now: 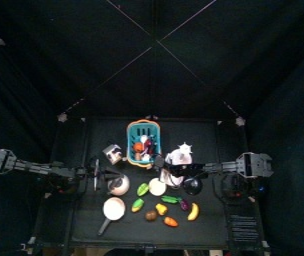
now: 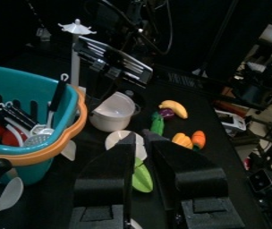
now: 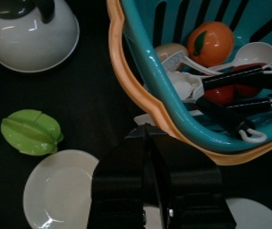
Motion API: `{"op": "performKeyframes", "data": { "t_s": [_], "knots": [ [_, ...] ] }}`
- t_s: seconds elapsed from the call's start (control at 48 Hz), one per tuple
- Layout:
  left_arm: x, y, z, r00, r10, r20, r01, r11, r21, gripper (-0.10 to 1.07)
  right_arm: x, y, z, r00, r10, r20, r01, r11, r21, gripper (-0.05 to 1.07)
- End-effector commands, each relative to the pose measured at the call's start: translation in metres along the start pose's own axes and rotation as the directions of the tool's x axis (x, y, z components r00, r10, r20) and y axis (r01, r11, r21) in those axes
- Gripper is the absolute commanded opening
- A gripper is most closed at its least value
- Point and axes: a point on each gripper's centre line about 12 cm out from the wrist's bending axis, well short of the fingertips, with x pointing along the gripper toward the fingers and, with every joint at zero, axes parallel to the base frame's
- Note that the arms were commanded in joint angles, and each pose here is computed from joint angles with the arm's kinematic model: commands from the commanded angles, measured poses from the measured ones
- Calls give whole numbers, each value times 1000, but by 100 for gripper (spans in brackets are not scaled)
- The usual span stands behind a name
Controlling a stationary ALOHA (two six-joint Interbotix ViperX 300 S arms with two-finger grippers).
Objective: Grab pot
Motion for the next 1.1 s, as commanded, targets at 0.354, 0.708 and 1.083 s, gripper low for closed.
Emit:
{"op": "performKeyframes", "data": {
  "t_s": [0.354,0.708,1.083],
  "knots": [
    [-1,3,1,1000,13,24,-13,1000,-7,59,-48,33,7,996,68,63,-68,998,3,32],
    [-2,4,-1,1000,21,16,-21,1000,-17,59,-87,67,-47,994,88,-61,-89,996,-12,52],
    [-3,6,-4,999,32,10,-31,999,-32,59,-79,64,-69,989,40,-143,-43,999,-16,66]
  ]
}}
